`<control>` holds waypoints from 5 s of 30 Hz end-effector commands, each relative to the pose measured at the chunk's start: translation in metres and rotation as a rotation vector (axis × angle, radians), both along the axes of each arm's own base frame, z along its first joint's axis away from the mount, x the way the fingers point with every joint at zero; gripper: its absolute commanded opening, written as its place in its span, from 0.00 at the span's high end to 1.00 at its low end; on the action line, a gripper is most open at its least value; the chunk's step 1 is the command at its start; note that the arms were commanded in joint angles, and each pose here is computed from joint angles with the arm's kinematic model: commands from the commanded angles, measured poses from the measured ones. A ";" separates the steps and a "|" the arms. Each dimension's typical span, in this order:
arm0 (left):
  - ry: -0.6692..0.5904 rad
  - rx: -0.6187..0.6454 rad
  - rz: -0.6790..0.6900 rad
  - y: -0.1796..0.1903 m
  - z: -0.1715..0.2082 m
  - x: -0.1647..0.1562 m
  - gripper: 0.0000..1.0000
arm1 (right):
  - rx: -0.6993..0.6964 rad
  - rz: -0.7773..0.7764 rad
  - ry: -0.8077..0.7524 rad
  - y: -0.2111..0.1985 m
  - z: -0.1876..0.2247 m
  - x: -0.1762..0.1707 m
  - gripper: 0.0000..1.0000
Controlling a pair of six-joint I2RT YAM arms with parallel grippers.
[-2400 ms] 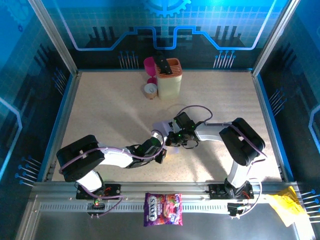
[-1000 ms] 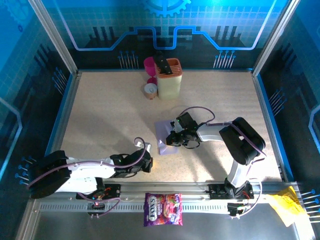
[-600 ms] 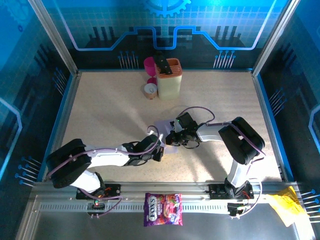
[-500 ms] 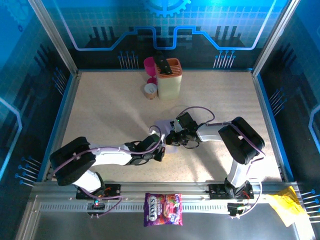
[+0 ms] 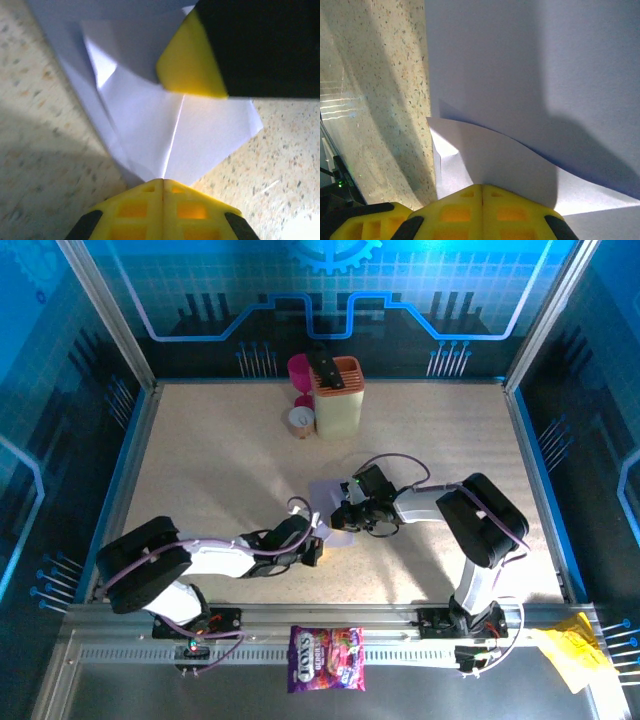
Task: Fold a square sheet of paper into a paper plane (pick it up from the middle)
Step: Fold the triangle a second time at the center of the table, then turn over the paper at the center of the table.
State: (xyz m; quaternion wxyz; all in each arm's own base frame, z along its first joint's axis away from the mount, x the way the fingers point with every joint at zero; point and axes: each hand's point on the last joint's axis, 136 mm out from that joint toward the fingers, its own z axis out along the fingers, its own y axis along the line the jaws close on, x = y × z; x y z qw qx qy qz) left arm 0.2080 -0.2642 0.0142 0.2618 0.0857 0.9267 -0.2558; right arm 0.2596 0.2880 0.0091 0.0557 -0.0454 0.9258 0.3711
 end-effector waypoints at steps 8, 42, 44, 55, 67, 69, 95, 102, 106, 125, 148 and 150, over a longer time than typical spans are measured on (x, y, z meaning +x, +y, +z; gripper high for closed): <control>0.005 0.019 0.058 0.026 0.022 -0.003 1.00 | -0.201 -0.057 0.121 -0.044 -0.055 -0.024 1.00; 0.048 0.039 0.076 0.005 -0.018 0.073 1.00 | -0.098 0.008 -0.009 -0.032 0.022 -0.010 0.72; 0.050 0.036 0.081 0.007 -0.020 0.072 1.00 | -0.137 -0.011 -0.018 -0.048 0.024 -0.015 0.66; 0.049 0.036 0.082 0.011 -0.024 0.068 1.00 | -0.185 -0.080 0.034 -0.082 0.002 -0.033 0.61; 0.047 0.036 0.086 0.013 -0.026 0.067 1.00 | -0.152 0.020 0.019 -0.028 0.007 -0.038 0.63; 0.046 0.035 0.087 0.013 -0.026 0.067 1.00 | -0.151 0.032 0.010 -0.021 0.009 -0.038 0.63; 0.061 0.027 0.087 0.014 -0.032 0.063 1.00 | -0.190 -0.035 -0.035 -0.029 0.019 -0.027 0.63; 0.065 0.031 0.086 0.015 -0.033 0.062 1.00 | -0.309 -0.084 -0.046 -0.062 0.008 -0.021 0.60; 0.065 0.030 0.084 0.014 -0.033 0.062 1.00 | -0.299 -0.058 -0.026 -0.055 0.000 -0.024 0.60; 0.073 0.031 0.086 0.017 -0.039 0.058 1.00 | -0.214 0.023 -0.068 -0.002 0.018 -0.027 0.62; 0.084 0.034 0.084 0.015 -0.041 0.059 1.00 | 0.035 -0.149 -0.119 -0.036 0.022 0.022 0.55; 0.085 0.035 0.084 0.015 -0.042 0.059 1.00 | 0.036 -0.144 -0.118 -0.036 0.021 0.023 0.56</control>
